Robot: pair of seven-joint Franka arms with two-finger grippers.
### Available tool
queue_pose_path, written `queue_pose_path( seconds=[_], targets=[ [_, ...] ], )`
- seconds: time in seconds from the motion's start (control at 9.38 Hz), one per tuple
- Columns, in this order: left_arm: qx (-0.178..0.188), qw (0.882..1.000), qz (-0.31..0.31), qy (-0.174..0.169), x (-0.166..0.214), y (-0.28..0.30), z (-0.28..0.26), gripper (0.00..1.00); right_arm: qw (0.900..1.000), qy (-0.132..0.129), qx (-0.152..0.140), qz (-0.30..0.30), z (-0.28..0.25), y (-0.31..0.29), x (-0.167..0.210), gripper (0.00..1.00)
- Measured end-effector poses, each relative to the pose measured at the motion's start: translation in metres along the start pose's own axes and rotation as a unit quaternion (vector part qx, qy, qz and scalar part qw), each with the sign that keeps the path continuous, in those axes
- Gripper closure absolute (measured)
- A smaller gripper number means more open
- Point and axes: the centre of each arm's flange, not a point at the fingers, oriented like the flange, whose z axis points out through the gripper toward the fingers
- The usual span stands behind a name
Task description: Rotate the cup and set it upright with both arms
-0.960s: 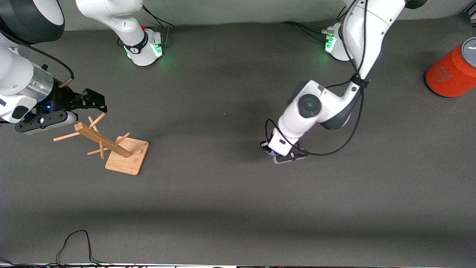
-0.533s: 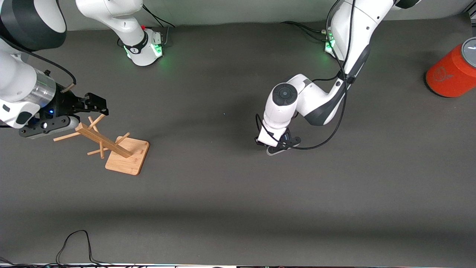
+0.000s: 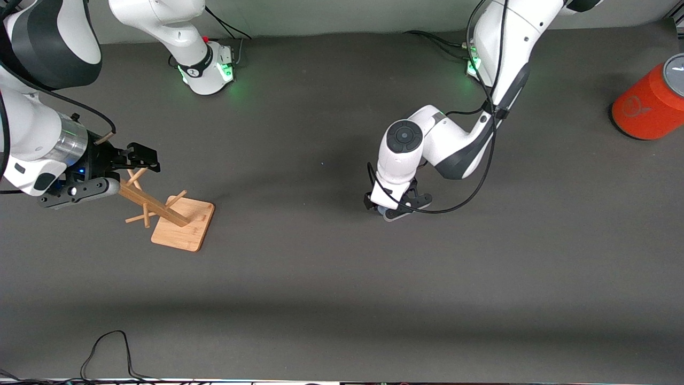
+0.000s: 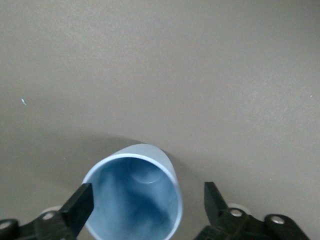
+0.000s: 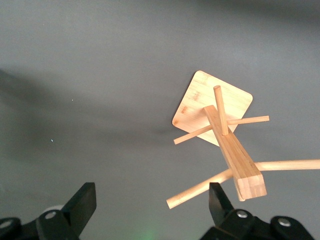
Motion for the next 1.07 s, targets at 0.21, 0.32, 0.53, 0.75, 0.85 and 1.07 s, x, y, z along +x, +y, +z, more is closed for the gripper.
queue_pose_path(
  seconds=[0.21, 0.32, 0.53, 0.75, 0.85, 1.07],
  targets=[
    [0.009, 1.0, -0.023, 0.006, 0.027, -0.005, -0.024, 0.0, 1.0, 0.0, 0.001, 0.013, 0.0, 0.015, -0.001, 0.0],
    [0.018, 0.999, -0.036, 0.008, 0.044, -0.008, -0.044, 0.0, 1.0, 0.0, 0.002, 0.018, 0.0, 0.021, -0.001, 0.0],
    [0.048, 0.999, -0.022, -0.005, 0.087, -0.027, -0.09, 0.0, 1.0, 0.0, 0.002, 0.019, 0.001, 0.021, -0.001, 0.0],
    [0.069, 0.996, 0.034, -0.033, 0.147, -0.083, -0.138, 0.0, 1.0, -0.001, 0.002, 0.018, 0.001, 0.021, -0.001, 0.0],
    [0.084, 0.992, 0.073, -0.051, 0.172, -0.123, -0.159, 0.0, 1.0, -0.001, 0.003, 0.019, 0.001, 0.021, -0.001, 0.0],
    [0.095, 0.984, 0.132, -0.069, 0.212, -0.203, -0.203, 0.0, 1.0, -0.001, 0.003, 0.019, 0.001, 0.022, 0.0, 0.0]
  ],
)
